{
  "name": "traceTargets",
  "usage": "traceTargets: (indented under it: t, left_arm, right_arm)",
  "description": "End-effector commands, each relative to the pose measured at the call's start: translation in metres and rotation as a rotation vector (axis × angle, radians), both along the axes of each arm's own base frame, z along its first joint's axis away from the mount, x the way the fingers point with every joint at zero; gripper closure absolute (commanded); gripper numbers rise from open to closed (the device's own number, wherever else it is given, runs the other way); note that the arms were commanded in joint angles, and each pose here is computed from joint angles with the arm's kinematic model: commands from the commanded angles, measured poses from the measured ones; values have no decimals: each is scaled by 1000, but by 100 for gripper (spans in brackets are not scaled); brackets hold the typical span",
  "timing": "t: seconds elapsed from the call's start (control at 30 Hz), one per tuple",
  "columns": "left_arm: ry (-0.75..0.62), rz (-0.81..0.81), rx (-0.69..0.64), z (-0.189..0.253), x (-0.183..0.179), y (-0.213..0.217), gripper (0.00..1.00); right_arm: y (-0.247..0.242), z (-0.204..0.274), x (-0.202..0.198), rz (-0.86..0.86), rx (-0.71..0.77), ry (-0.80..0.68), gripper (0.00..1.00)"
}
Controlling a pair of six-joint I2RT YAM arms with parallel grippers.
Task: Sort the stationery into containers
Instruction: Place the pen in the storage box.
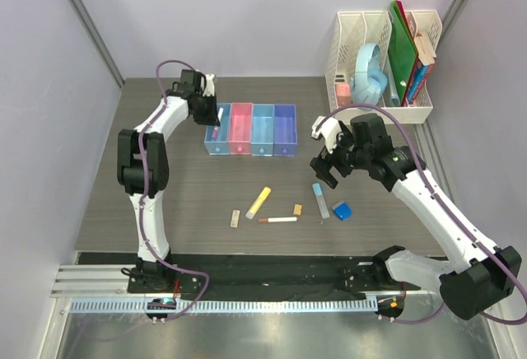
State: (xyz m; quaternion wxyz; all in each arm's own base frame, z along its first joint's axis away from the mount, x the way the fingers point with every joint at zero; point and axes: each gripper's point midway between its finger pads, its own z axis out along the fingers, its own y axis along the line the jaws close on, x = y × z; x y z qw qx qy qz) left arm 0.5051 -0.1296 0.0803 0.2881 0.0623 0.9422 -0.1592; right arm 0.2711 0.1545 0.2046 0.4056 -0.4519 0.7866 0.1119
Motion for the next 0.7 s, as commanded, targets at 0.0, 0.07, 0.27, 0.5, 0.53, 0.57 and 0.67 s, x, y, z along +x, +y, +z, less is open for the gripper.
traceTargets:
  t: [0.0, 0.07, 0.27, 0.5, 0.53, 0.57, 0.67]
  left_arm:
    - [-59, -10, -12, 28, 10, -5, 89]
    - [-66, -19, -24, 33, 9, -7, 79]
    - [-75, -47, -70, 48, 3, -15, 61]
    - [-95, -141, -114, 79, -14, -25, 53]
    - [-97, -165, -119, 88, -22, -26, 53]
    - [-103, -190, -128, 95, -27, -28, 53]
    - [-100, -327, -189, 116, -57, -42, 53]
  right_arm:
    - [6, 8, -11, 55, 21, -14, 0]
    - [10, 1, -18, 93, 17, 16, 0]
    - [22, -33, -40, 186, -27, 112, 0]
    - [43, -76, -73, 303, -80, 244, 0]
    - [48, -80, -82, 341, -85, 259, 0]
    - [49, -85, -87, 360, -94, 277, 0]
    - [57, -95, -103, 440, -111, 323, 1]
